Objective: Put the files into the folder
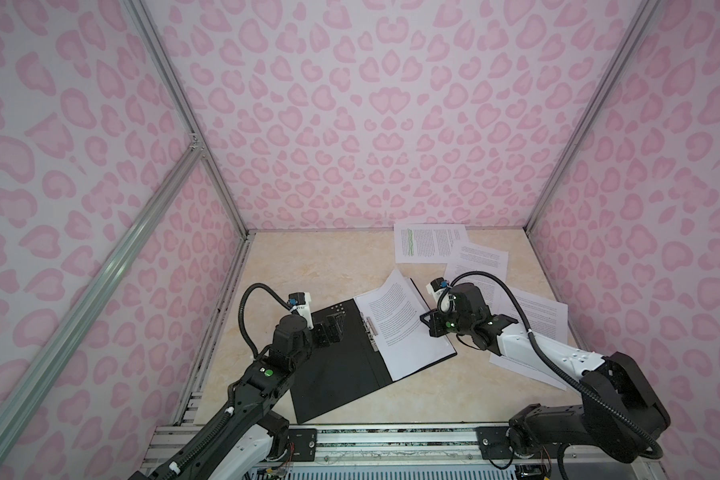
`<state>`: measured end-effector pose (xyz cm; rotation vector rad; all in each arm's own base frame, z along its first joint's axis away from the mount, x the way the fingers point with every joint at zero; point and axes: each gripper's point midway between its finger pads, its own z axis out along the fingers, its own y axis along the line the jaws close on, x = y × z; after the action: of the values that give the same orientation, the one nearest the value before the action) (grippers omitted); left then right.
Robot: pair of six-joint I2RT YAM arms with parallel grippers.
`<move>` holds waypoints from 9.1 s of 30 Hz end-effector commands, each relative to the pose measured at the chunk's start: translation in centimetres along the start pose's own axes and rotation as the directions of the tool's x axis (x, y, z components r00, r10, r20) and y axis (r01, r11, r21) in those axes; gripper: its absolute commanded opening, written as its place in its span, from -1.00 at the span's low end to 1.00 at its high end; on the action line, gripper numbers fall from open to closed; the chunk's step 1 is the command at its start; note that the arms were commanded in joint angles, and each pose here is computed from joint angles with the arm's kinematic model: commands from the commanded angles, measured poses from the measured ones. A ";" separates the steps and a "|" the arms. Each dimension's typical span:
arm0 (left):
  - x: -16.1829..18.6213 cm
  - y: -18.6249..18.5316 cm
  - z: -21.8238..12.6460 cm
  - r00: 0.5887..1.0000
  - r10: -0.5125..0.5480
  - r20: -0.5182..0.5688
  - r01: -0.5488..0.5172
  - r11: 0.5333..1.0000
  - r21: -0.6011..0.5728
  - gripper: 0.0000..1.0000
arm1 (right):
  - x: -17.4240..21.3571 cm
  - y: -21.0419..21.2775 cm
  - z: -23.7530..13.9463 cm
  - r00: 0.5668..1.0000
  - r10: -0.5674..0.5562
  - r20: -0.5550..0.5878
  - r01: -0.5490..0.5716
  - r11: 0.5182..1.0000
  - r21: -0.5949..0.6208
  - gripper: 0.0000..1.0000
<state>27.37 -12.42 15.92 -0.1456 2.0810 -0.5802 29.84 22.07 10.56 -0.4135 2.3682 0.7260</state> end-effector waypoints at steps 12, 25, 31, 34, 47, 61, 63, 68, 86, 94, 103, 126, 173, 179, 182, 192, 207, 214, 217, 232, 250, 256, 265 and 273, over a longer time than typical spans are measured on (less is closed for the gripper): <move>-0.8 -0.4 0.0 1.000 0.010 0.027 -0.010 1.000 0.011 0.95 | 0.2 0.5 0.2 1.000 -0.019 -0.013 0.019 1.000 -0.015 -0.96; -0.8 -0.5 0.0 1.000 0.009 0.026 -0.009 1.000 0.015 0.95 | 0.5 -1.5 0.7 1.000 0.015 -0.026 -0.013 0.996 0.086 0.04; -0.7 -0.5 0.1 1.000 0.009 0.023 -0.009 1.000 0.016 0.95 | 1.3 -3.5 1.5 0.996 0.065 -0.062 -0.054 0.985 0.166 0.43; -0.7 -0.5 0.1 1.000 0.009 0.021 -0.009 1.000 0.015 0.95 | 1.8 -4.2 2.1 0.993 0.080 -0.088 -0.062 0.979 0.194 0.45; -0.5 -0.5 0.4 1.000 0.008 0.009 -0.008 1.000 0.015 0.95 | 2.0 -4.0 3.2 0.991 0.093 -0.098 -0.076 0.983 0.168 0.41; -0.7 -0.6 0.1 1.000 0.006 0.017 -0.006 1.000 0.022 0.95 | 1.8 -4.7 3.1 0.993 0.070 -0.091 -0.047 0.970 0.240 0.53; -0.7 -0.7 0.1 1.000 0.004 0.017 -0.005 1.000 0.027 0.95 | 1.8 -6.8 2.1 0.994 0.077 -0.081 -0.042 0.929 0.367 0.62; -0.8 -1.1 -0.2 1.000 -0.001 0.016 0.000 0.999 0.047 0.95 | 0.7 -8.6 -1.0 0.998 0.053 0.012 -0.052 0.863 0.502 0.77; -1.5 -2.3 -1.5 0.999 -0.009 0.045 0.004 0.994 0.113 0.95 | 2.2 8.3 10.0 0.973 -0.069 -0.220 0.095 0.989 0.112 0.35; -1.5 -2.6 -1.6 0.999 -0.013 0.042 0.007 0.991 0.132 0.95 | 2.8 8.6 12.5 0.963 -0.055 -0.262 0.090 0.989 0.121 0.09; -1.8 -2.7 -2.1 0.998 -0.016 0.058 0.008 0.991 0.137 0.95 | 3.0 8.1 13.0 0.959 -0.037 -0.280 0.086 0.983 0.163 -0.28; -2.2 -2.5 -2.6 0.997 -0.016 0.081 0.006 0.992 0.127 0.95 | 3.0 8.9 13.1 0.957 0.018 -0.289 0.026 0.989 0.146 -0.81; -2.5 -2.3 -3.1 0.995 -0.023 0.100 0.011 0.993 0.117 0.95 | -2.2 11.5 16.6 0.898 0.439 0.002 -0.432 0.883 0.184 -0.22; -2.5 -2.2 -3.2 0.995 -0.023 0.102 0.011 0.993 0.116 0.95 | -4.6 12.0 13.8 0.929 0.367 0.049 -0.369 0.908 0.196 0.28; -2.6 -2.3 -3.4 0.994 -0.023 0.110 0.009 0.992 0.122 0.95 | -6.5 10.8 10.1 0.956 0.276 0.096 -0.292 0.923 0.252 0.48; -2.2 -4.2 -3.6 0.995 -0.048 0.093 0.024 0.970 0.243 0.95 | -3.4 -9.1 -6.7 0.906 0.349 0.242 -0.424 0.728 0.539 0.95; 4.8 -12.6 -0.5 0.950 0.202 -0.238 -0.052 0.855 0.516 0.99 | 7.8 -25.0 -15.8 0.538 0.597 0.595 -0.835 0.279 0.475 0.95; 6.6 -14.0 -0.1 0.922 0.267 -0.280 -0.076 0.835 0.545 0.99 | 9.6 -25.6 -12.8 0.519 0.700 0.490 -0.831 0.281 0.480 0.92; 6.6 -14.0 -0.1 0.922 0.269 -0.279 -0.081 0.837 0.542 0.99 | 10.5 -25.1 -10.6 0.486 0.751 0.448 -0.853 0.294 0.432 0.89; 6.9 -13.4 0.7 0.920 0.268 -0.285 -0.090 0.855 0.511 0.99 | 2.5 -13.8 -2.5 0.622 0.739 0.259 -0.781 0.609 0.138 0.88; 18.8 -27.2 5.4 0.785 0.035 -0.618 0.312 0.840 0.444 0.97 | 7.8 -20.3 -7.7 0.573 0.771 0.277 -0.814 0.496 0.302 0.87; 22.1 -29.3 9.9 0.731 -0.137 -0.668 0.450 0.832 0.323 0.94 | 8.8 -19.6 -7.3 0.557 0.794 0.244 -0.823 0.487 0.294 0.86; 24.7 -28.0 15.0 0.664 -0.382 -0.643 0.573 0.813 0.108 0.91 | 9.6 -19.2 -6.7 0.543 0.807 0.233 -0.834 0.486 0.263 0.87; 26.2 -26.6 17.1 0.627 -0.509 -0.590 0.645 0.764 0.027 0.92 | 10.5 -18.5 -5.4 0.511 0.842 0.171 -0.852 0.471 0.227 0.83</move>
<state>23.44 -52.29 5.06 -0.4317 2.4016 -1.6136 31.89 1.88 3.35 0.8568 2.3357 0.7289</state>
